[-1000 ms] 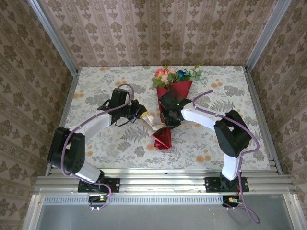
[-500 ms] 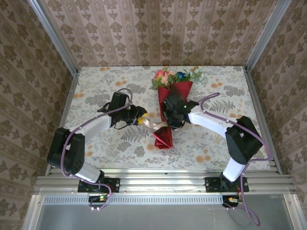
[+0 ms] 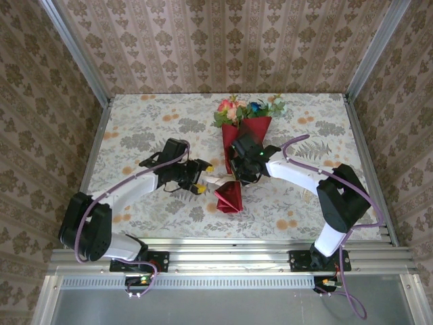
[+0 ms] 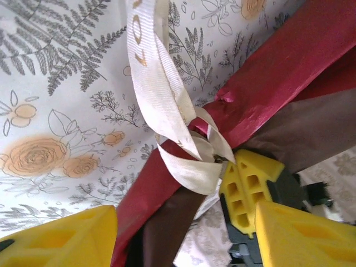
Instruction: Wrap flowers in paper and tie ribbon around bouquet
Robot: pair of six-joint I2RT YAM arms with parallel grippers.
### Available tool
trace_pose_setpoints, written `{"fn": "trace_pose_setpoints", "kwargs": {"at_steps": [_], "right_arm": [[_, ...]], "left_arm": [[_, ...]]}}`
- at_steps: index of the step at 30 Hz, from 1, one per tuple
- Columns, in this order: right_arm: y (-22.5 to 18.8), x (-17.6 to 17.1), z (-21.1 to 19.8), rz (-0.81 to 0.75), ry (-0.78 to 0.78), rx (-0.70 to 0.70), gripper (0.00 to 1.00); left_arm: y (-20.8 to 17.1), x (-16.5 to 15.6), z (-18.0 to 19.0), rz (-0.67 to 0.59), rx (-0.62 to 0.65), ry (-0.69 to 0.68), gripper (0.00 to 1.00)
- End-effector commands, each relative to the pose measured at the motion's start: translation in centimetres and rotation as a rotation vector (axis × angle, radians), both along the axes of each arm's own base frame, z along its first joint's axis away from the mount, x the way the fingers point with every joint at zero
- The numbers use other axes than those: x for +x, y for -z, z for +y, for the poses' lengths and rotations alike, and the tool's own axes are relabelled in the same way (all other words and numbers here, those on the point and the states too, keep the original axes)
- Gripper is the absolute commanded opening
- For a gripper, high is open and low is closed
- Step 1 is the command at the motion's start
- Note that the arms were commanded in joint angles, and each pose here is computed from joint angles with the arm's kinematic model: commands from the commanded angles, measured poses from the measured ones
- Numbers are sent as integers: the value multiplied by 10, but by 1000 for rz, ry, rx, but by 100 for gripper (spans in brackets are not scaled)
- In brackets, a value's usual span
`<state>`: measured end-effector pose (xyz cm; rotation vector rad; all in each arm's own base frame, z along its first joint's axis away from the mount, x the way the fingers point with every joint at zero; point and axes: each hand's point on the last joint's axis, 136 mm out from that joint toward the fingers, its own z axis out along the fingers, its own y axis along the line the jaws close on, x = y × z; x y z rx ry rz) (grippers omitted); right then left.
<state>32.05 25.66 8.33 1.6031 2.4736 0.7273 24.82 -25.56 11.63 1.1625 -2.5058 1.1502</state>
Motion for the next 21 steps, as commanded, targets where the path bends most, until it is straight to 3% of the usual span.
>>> {"fn": "trace_pose_setpoints", "kwargs": {"at_steps": [1,9,16,21], "right_arm": [[4,-7,-5,24,17,2,0],[5,-8,-6,26,17,2,0],[6,-9,-6,27,18,8,0],[7,-10,-6,27,17,14,0]], "left_arm": [[18,3,-4,117,-27,-114,64],[29,13,-45,214,-99,-103,63],[42,4,-53,293,-91,-108,63],[52,14,-58,306,-114,-142,63]]}}
